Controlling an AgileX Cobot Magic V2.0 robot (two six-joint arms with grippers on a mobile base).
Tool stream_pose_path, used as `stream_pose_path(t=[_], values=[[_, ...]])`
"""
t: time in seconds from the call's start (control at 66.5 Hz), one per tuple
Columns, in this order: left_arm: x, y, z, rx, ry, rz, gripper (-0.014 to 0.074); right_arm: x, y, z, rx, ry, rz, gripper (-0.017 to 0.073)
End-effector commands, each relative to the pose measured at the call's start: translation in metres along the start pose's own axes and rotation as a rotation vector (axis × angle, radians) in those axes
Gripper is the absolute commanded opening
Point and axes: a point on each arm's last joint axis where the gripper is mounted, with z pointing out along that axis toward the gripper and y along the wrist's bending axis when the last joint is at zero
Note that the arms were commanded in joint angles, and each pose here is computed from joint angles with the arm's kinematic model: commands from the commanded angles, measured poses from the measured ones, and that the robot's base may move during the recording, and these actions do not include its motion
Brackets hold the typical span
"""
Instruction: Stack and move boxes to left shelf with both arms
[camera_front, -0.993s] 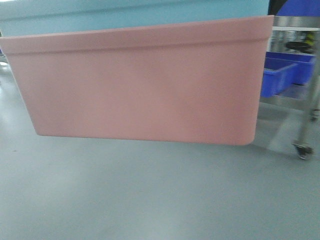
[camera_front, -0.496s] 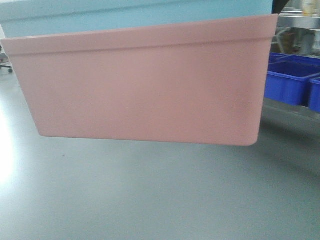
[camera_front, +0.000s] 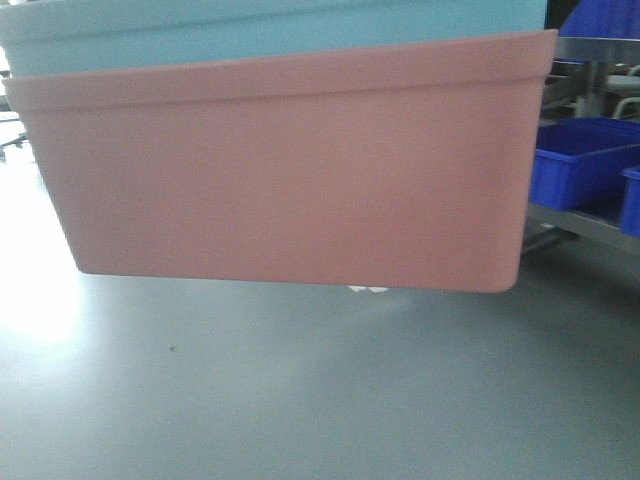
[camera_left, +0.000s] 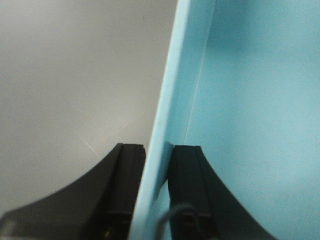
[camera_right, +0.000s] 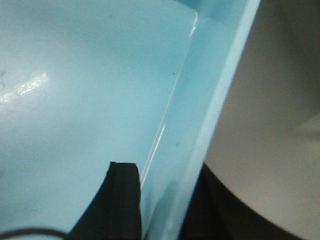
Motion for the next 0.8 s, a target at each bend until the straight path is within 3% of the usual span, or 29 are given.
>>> stream_pose_path(t=[0.0, 0.782], values=[[-0.0133, -0.0220, -0.0388, 0.216, -0.146, -0.054, -0.0003, -0.0182, 0.0095, -0.0306, -0.171, -0.201, 0.048, 0.0056], [-0.0133, -0.0220, -0.0388, 0.216, -0.146, -0.054, -0.0003, -0.0182, 0.0095, -0.0306, -0.171, -0.201, 0.048, 0.0056]])
